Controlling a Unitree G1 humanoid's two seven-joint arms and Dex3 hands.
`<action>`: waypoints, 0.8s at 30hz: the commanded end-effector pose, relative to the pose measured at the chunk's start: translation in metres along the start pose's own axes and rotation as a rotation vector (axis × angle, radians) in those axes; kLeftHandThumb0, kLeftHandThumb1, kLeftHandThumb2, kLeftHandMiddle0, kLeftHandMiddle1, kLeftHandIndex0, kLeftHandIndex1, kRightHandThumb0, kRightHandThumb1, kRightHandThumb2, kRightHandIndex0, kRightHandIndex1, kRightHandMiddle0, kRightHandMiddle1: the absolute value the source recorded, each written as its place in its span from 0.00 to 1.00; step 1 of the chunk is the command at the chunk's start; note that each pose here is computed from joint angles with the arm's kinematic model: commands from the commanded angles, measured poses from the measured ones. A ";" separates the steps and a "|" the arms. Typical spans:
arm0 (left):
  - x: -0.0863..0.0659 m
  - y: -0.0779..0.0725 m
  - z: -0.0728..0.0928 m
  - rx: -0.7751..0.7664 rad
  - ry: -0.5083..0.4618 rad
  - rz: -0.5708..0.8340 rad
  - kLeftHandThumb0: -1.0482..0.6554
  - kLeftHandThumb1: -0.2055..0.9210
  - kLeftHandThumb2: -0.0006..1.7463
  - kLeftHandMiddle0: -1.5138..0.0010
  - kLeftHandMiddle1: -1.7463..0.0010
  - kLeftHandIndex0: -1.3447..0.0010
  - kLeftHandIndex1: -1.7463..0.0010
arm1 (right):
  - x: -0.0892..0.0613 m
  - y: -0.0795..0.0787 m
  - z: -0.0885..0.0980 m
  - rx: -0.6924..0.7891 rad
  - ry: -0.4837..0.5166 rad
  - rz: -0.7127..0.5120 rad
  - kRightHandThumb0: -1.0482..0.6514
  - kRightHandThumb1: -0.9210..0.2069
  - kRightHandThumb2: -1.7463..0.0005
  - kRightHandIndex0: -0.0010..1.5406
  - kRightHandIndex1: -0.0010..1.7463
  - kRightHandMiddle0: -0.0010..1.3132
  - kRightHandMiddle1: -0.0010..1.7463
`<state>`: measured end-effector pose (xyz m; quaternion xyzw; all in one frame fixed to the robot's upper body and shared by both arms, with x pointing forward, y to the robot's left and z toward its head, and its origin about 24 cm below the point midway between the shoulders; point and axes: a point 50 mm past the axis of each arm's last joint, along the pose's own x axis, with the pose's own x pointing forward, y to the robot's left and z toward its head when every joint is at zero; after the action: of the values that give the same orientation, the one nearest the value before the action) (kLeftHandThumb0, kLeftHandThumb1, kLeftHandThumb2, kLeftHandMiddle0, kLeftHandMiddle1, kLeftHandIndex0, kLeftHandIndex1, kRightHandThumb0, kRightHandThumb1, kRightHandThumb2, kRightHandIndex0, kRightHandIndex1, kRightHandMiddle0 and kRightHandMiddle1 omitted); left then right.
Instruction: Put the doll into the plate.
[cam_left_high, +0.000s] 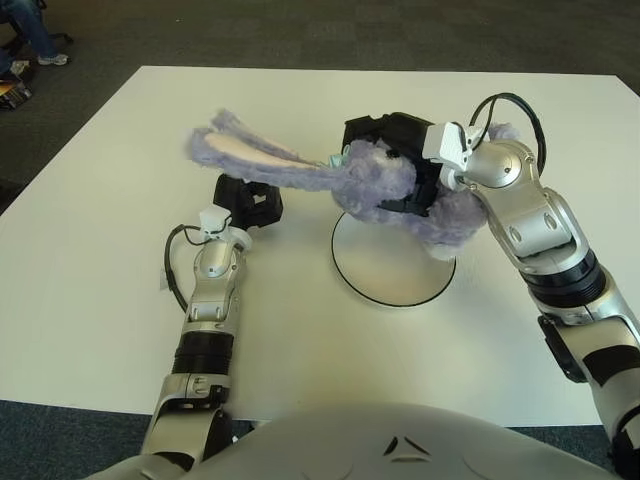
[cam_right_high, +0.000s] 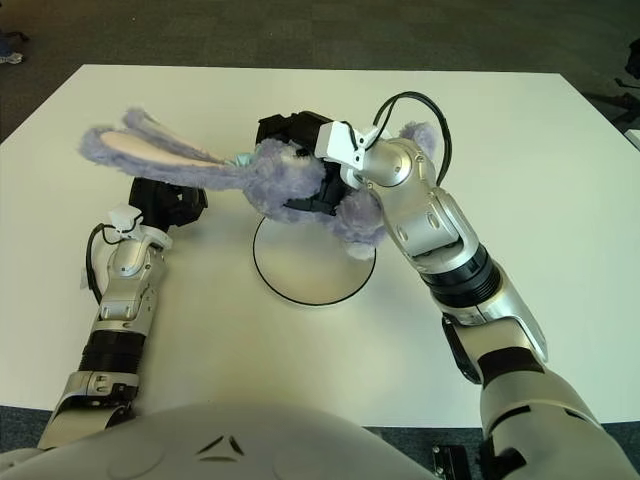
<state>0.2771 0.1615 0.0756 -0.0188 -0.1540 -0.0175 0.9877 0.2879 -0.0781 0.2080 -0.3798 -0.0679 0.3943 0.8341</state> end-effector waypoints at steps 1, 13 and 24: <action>-0.012 0.003 -0.013 0.001 0.071 0.020 0.37 0.67 0.58 0.30 0.00 0.68 0.00 | -0.001 -0.007 0.005 -0.077 -0.004 -0.003 0.61 0.68 0.14 0.50 0.98 0.36 1.00; -0.011 0.004 -0.013 0.007 0.073 0.020 0.37 0.67 0.59 0.28 0.00 0.68 0.00 | -0.003 -0.011 0.003 -0.101 0.000 0.061 0.67 0.50 0.31 0.36 0.95 0.31 0.95; -0.011 0.003 -0.013 0.009 0.069 0.017 0.37 0.67 0.59 0.28 0.00 0.68 0.00 | -0.003 -0.012 0.001 -0.012 -0.004 0.108 0.88 0.49 0.38 0.46 0.86 0.01 0.81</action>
<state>0.2772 0.1627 0.0747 -0.0162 -0.1486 -0.0173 0.9886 0.2912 -0.0833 0.2083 -0.3883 -0.0437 0.4380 0.8096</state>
